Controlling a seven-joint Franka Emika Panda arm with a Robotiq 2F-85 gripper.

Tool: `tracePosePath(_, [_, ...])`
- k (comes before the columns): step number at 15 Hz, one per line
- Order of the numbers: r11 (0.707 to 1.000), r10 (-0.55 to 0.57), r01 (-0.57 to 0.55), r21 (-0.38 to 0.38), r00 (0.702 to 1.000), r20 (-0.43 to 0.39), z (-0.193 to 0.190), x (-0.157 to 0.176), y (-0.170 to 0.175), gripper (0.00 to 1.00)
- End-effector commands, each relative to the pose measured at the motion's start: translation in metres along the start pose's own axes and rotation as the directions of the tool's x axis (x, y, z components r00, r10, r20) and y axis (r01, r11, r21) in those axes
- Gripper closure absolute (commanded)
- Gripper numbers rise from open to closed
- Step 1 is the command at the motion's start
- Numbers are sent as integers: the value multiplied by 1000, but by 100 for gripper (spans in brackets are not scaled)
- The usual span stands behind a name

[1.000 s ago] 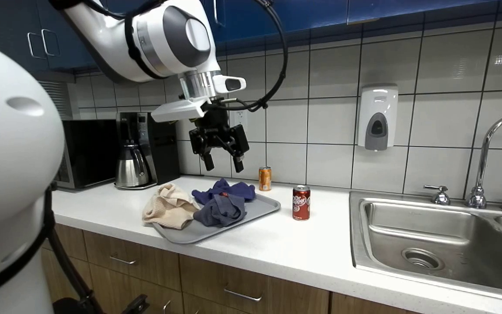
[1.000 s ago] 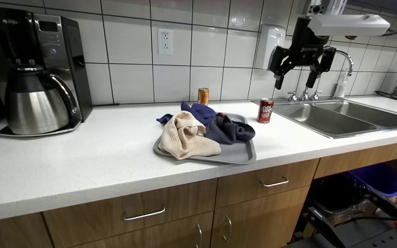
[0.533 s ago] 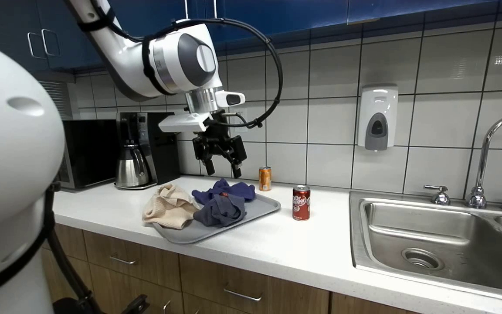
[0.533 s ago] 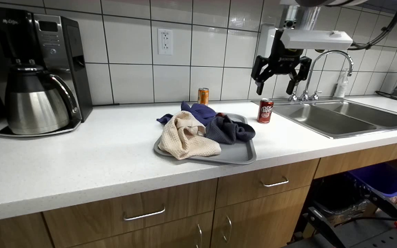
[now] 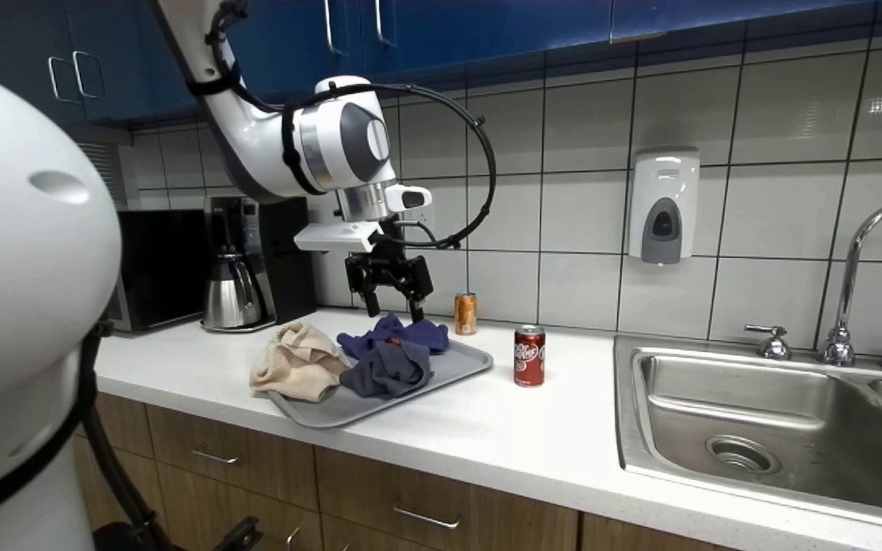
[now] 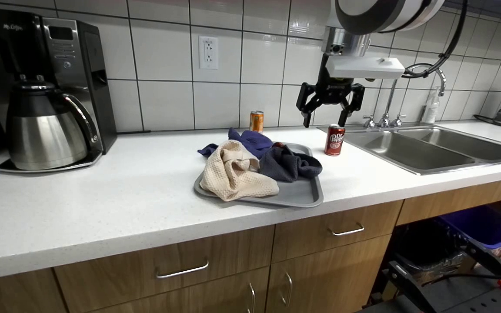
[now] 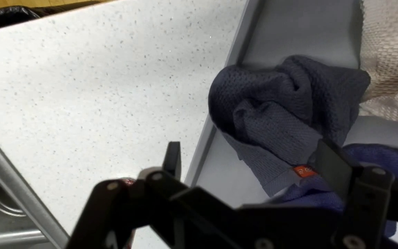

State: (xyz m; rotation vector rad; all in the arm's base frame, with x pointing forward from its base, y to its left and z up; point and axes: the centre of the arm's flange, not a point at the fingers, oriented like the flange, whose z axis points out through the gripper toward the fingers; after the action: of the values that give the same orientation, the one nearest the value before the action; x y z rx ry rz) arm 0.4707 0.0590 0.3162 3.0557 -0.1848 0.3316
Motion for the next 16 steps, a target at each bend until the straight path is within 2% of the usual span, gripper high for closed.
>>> tracePosePath(1, [1000, -1, 0, -13, 1000, -12, 19, 23, -21, 0])
tracePosePath(16, [997, -67, 69, -28, 996, 54, 93, 53, -76, 0])
